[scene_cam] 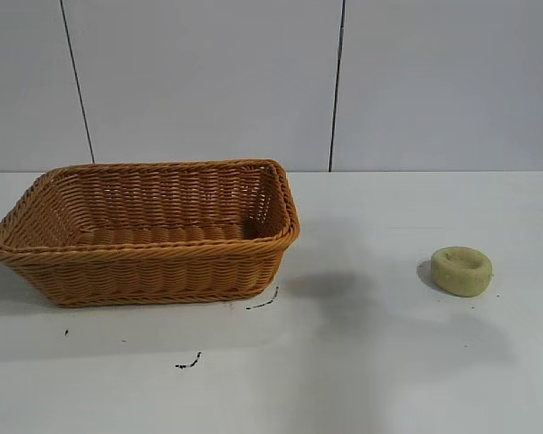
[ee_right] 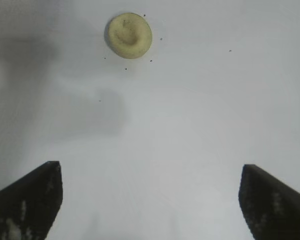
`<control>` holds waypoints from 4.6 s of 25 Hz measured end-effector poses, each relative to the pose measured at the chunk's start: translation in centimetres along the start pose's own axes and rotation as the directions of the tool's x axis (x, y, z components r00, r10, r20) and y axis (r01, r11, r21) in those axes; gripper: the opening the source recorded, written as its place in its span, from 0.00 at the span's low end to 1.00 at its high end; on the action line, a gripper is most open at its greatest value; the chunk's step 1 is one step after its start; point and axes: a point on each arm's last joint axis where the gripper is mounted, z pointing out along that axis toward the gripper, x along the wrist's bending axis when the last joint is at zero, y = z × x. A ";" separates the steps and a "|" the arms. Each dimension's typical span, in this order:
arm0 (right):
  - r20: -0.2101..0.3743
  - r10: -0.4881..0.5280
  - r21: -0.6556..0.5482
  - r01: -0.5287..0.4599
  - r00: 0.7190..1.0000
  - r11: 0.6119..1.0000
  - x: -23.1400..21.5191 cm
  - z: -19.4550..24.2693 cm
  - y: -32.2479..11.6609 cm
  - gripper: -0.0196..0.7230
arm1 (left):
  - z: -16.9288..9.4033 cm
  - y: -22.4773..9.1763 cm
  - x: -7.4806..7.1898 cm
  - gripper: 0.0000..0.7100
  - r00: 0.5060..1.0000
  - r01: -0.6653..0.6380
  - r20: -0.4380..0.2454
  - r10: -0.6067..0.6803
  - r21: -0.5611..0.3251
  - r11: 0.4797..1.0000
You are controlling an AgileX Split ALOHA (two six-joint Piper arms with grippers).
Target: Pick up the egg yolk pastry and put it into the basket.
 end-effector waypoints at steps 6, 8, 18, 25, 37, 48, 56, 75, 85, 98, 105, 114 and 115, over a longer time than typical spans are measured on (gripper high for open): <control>-0.007 0.001 0.147 0.000 1.000 0.989 -0.4 7.7 5.9 0.92 | 0.0 0.0 0.0 0.98 1.000 0.000 0.000 0.000 0.000 1.000; -0.008 0.002 0.173 0.000 1.000 0.985 -0.6 11.1 8.2 0.92 | 0.0 0.0 0.0 0.98 1.000 0.000 0.000 0.000 0.000 1.000; -0.037 -0.069 0.210 0.075 0.997 0.975 1.5 17.5 11.3 0.92 | 0.0 0.0 0.0 0.98 1.000 0.000 0.000 0.000 0.000 1.000; -0.055 -0.102 0.224 0.112 0.993 0.968 3.3 21.2 10.7 0.92 | 0.0 0.0 0.0 0.98 1.000 0.000 0.000 0.000 0.000 1.000; -0.047 -0.063 0.297 0.074 0.997 0.952 3.2 25.0 9.2 0.80 | 0.0 0.0 0.0 0.98 1.000 0.000 0.000 0.000 0.000 1.000; -0.047 -0.068 0.353 0.080 0.997 0.932 3.2 23.6 10.4 0.13 | 0.0 0.0 0.0 0.98 1.000 0.000 0.000 0.000 0.000 1.000; -0.041 -0.075 0.202 0.082 0.996 0.976 3.2 15.5 16.8 0.12 | 0.0 0.0 0.0 0.98 1.000 0.000 0.000 0.000 0.000 1.000; -0.210 -0.401 -0.136 0.379 0.892 0.915 23.7 11.4 17.6 0.12 | 0.0 0.0 0.0 0.98 1.000 0.000 0.000 0.000 0.000 1.000; -0.268 -0.496 -0.183 0.462 0.826 0.868 32.3 20.0 14.0 0.12 | 0.0 0.0 0.0 0.98 1.000 0.000 0.000 0.000 0.000 1.000; -0.260 -0.474 -0.206 0.431 0.841 0.879 32.1 18.7 15.9 0.87 | 0.0 0.0 0.0 0.98 1.000 0.000 0.000 0.000 0.000 1.000; -0.197 -0.337 -0.147 0.312 0.921 0.939 24.2 15.9 21.1 0.88 | 0.0 0.0 0.0 0.98 1.000 0.000 0.000 0.000 0.000 1.000; -0.053 -0.099 0.006 0.099 0.994 0.995 8.5 18.0 24.3 0.88 | 0.0 0.0 0.0 0.98 1.000 0.000 0.000 0.000 0.000 1.000; -0.039 -0.083 0.019 0.084 0.996 0.996 7.0 18.0 24.3 0.88 | 0.0 0.0 0.0 0.98 1.000 0.000 0.000 0.000 0.000 1.000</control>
